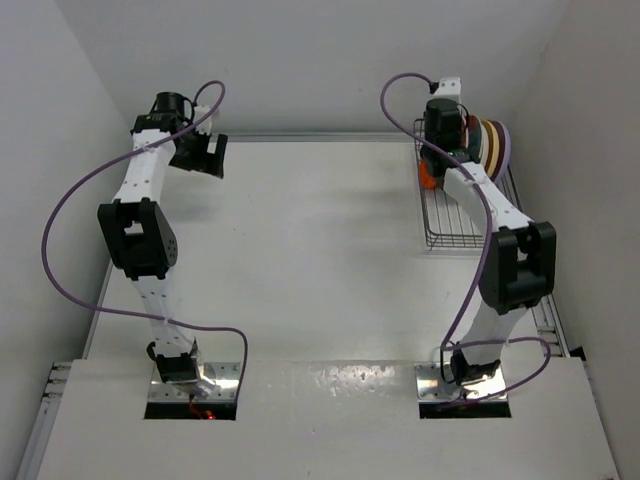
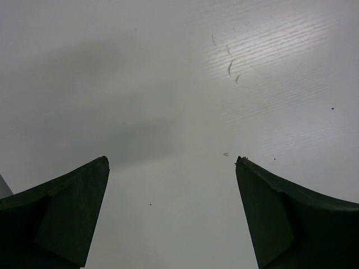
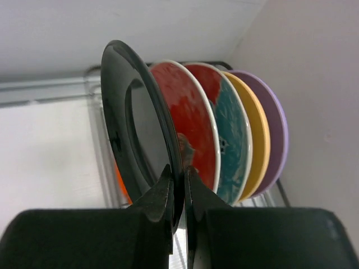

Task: Load the plates into the dish rack

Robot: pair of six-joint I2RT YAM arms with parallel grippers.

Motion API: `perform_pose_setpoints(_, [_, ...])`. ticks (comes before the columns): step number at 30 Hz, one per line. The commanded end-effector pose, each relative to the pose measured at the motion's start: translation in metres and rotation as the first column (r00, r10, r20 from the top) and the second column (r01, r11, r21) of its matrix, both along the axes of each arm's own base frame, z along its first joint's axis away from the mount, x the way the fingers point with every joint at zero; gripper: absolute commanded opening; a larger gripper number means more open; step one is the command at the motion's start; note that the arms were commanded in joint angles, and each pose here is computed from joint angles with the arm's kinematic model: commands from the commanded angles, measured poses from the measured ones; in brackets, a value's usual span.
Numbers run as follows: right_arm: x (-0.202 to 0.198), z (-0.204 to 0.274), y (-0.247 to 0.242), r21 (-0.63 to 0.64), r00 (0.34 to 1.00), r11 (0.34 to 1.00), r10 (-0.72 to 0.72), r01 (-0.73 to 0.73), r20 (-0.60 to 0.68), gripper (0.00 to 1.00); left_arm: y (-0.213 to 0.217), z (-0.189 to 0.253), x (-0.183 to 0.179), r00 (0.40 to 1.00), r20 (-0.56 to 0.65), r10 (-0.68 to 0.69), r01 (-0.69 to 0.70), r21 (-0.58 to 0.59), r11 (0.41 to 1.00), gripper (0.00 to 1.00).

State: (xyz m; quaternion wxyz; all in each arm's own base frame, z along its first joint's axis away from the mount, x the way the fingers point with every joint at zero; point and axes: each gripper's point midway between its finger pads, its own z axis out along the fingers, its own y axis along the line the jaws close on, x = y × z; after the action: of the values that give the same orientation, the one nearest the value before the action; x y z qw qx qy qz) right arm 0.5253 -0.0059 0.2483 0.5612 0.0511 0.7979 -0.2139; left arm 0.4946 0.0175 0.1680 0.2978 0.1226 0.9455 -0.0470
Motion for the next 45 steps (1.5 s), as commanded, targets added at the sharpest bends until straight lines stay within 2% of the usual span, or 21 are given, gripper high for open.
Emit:
perform_pose_setpoints(1, [0.009, 0.006, -0.022, -0.124, 0.994, 0.986, -0.110, 0.112, 0.020, 0.00, 0.004, 0.014, 0.000, 0.999, 0.034, 0.030, -0.031, 0.026, 0.999, 1.00])
perform_pose_setpoints(4, [0.013, -0.004, -0.029, -0.133, 0.987, 0.978, -0.155, 0.158, 0.034, 0.00, 0.004, 0.012, -0.004, 0.999, 0.026, 0.023, -0.024, 0.031, 0.999, 1.00])
perform_pose_setpoints(6, [0.019, -0.012, -0.024, -0.113, 0.991, 0.985, -0.126, 0.130, 0.034, 0.00, 0.004, 0.009, -0.006, 1.000, 0.017, 0.023, -0.023, 0.030, 0.999, 1.00])
perform_pose_setpoints(11, [0.025, -0.056, -0.014, -0.087, 0.996, 0.994, -0.072, 0.068, -0.046, 0.00, 0.004, 0.009, -0.006, 1.000, 0.017, 0.023, -0.023, 0.030, 0.999, 1.00])
perform_pose_setpoints(19, [0.032, -0.095, -0.003, -0.065, 0.989, 0.998, -0.019, 0.009, -0.144, 0.01, 0.004, 0.009, -0.006, 1.000, 0.017, 0.023, -0.023, 0.030, 0.999, 1.00])
perform_pose_setpoints(21, [0.033, -0.098, -0.004, -0.062, 0.987, 0.998, -0.013, 0.003, -0.159, 0.06, 0.004, 0.009, -0.006, 1.000, 0.017, 0.023, -0.023, 0.030, 0.999, 1.00])
perform_pose_setpoints(23, [0.032, -0.100, -0.006, -0.030, 0.989, 0.999, -0.027, 0.022, -0.148, 0.16, 0.005, 0.009, -0.006, 1.000, 0.018, 0.015, -0.016, 0.035, 0.999, 1.00])
perform_pose_setpoints(25, [0.031, -0.096, -0.004, -0.013, 0.989, 1.000, -0.019, 0.017, -0.143, 0.20, 0.006, 0.010, -0.008, 1.000, 0.018, 0.020, -0.021, 0.043, 0.999, 1.00])
perform_pose_setpoints(26, [0.031, -0.094, -0.006, -0.009, 0.990, 1.000, -0.021, 0.020, -0.138, 0.26, 0.006, 0.010, -0.008, 1.000, 0.018, 0.020, -0.021, 0.043, 0.999, 1.00])
perform_pose_setpoints(28, [0.029, -0.080, -0.003, 0.009, 0.994, 1.000, -0.005, 0.006, -0.110, 0.28, 0.006, 0.010, -0.008, 1.000, 0.018, 0.020, -0.021, 0.043, 0.999, 1.00])
perform_pose_setpoints(31, [0.023, -0.055, -0.002, 0.020, 0.998, 1.000, 0.013, -0.012, -0.064, 0.42, 0.006, 0.010, -0.008, 1.000, 0.018, 0.020, -0.021, 0.043, 0.999, 1.00])
perform_pose_setpoints(34, [0.016, -0.030, -0.001, 0.029, 0.999, 0.999, 0.030, -0.029, -0.025, 0.50, 0.006, 0.014, -0.008, 0.999, 0.027, 0.020, -0.021, 0.044, 0.999, 1.00])
perform_pose_setpoints(35, [0.013, -0.018, -0.001, 0.032, 0.999, 0.999, 0.041, -0.041, -0.006, 0.61, 0.006, 0.014, -0.008, 0.999, 0.027, 0.020, -0.021, 0.044, 0.999, 1.00])
perform_pose_setpoints(37, [0.004, 0.000, 0.000, 0.041, 0.999, 0.998, 0.047, -0.048, 0.025, 0.73, 0.006, 0.014, -0.008, 0.999, 0.027, 0.020, -0.021, 0.044, 0.999, 1.00])
perform_pose_setpoints(38, [-0.005, 0.008, -0.001, 0.063, 0.998, 0.997, 0.045, -0.047, 0.036, 0.78, 0.006, 0.019, -0.009, 0.999, 0.037, 0.013, -0.014, 0.049, 0.999, 1.00])
perform_pose_setpoints(39, [-0.010, 0.007, 0.003, 0.080, 0.997, 0.995, 0.064, -0.066, 0.030, 0.88, 0.006, 0.019, -0.009, 0.999, 0.037, 0.013, -0.014, 0.049, 0.999, 1.00])
perform_pose_setpoints(41, [-0.031, 0.021, 0.006, 0.157, 0.994, 0.982, 0.093, -0.100, 0.057, 0.99, 0.008, 0.019, -0.011, 0.999, 0.035, 0.019, -0.021, 0.059, 0.998, 1.00])
perform_pose_setpoints(42, [-0.039, 0.013, 0.009, 0.200, 0.994, 0.974, 0.103, -0.110, 0.046, 1.00, 0.010, 0.024, -0.012, 0.999, 0.045, 0.024, -0.027, 0.067, 0.997, 1.00])
perform_pose_setpoints(43, [-0.048, 0.023, 0.026, 0.256, 0.977, 0.943, 0.201, -0.213, 0.072, 1.00, 0.012, 0.020, -0.014, 0.999, 0.034, 0.032, -0.034, 0.078, 0.996, 1.00])
perform_pose_setpoints(44, [-0.069, 0.006, 0.018, 0.303, 0.981, 0.933, 0.194, -0.192, 0.024, 1.00, 0.008, 0.021, -0.017, 0.999, 0.035, 0.014, -0.017, 0.084, 0.996, 1.00])
perform_pose_setpoints(45, [-0.077, 0.002, 0.020, 0.356, 0.981, 0.915, 0.192, -0.189, 0.026, 1.00, 0.010, 0.030, -0.019, 0.998, 0.052, 0.020, -0.025, 0.095, 0.995, 1.00])
